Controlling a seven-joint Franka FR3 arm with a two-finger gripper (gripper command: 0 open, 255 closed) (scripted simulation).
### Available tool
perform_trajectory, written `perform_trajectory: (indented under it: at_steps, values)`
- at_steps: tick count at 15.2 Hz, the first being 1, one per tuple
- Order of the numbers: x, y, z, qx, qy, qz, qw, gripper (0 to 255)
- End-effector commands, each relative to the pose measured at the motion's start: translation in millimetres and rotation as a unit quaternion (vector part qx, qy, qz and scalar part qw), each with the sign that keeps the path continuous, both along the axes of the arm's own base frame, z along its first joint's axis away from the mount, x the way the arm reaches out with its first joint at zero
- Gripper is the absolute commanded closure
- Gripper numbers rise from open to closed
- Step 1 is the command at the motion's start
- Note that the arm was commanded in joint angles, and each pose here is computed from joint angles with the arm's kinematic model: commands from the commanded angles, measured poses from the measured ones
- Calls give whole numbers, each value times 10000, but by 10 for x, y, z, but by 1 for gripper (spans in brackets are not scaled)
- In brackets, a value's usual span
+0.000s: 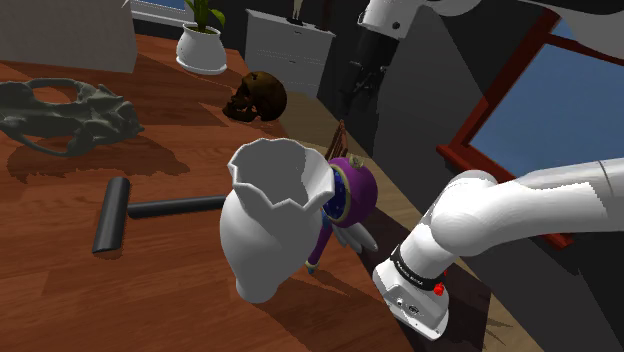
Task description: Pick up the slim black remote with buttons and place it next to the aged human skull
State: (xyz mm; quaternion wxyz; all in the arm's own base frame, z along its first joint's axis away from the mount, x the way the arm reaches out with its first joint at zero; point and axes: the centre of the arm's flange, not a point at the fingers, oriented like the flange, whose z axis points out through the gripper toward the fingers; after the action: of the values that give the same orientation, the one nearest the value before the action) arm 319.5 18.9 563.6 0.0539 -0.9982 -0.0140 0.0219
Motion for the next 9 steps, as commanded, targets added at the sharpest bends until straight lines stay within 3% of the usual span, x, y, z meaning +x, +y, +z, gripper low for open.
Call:
perform_trajectory:
  at_steps: [1, 5, 9]
  values:
    - [0, 0, 0, 0, 0, 0, 10000, 0]
    - [349, 340, -234, -84, -86, 584, 9982, 0]
    - [660, 714, -469, -168, -171, 1166, 9929, 0]
